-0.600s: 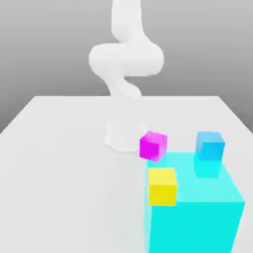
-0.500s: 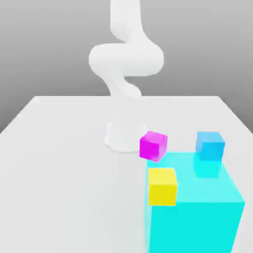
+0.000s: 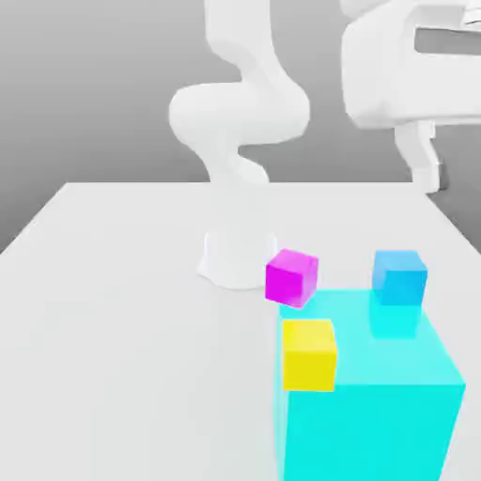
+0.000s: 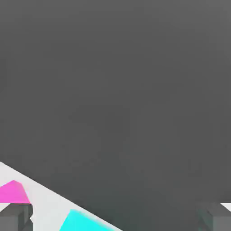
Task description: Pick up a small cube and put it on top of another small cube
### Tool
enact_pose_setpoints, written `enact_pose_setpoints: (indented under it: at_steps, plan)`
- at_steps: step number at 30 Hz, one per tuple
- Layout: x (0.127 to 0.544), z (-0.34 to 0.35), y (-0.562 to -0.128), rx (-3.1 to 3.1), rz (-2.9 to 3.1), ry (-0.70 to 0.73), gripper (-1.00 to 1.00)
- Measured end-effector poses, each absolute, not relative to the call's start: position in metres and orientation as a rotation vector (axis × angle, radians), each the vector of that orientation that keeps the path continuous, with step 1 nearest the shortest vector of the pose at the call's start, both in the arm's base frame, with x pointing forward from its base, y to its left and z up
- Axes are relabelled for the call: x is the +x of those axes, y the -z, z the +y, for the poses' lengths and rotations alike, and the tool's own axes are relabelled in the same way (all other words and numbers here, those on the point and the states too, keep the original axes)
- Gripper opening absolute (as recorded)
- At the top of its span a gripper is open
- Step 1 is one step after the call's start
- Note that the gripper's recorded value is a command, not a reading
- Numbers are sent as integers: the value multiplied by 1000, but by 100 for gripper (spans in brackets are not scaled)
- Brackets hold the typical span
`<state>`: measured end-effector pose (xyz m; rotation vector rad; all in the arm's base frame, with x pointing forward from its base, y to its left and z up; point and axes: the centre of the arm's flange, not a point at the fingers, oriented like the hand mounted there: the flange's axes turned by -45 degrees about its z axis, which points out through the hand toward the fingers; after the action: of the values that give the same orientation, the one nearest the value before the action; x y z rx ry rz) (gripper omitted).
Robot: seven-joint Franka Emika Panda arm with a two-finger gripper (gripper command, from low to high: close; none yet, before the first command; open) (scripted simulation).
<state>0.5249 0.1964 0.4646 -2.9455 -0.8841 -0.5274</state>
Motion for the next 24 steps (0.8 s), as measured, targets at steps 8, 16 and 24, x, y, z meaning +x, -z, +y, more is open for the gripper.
enact_pose_setpoints:
  at_steps: [8,16,24]
  plan:
    - [530,279,-331,-2870,-1219,254,0]
    - [500,344,-189,-2755,-1508,12,0]
    - [497,346,-142,-2748,-1519,0,-100]
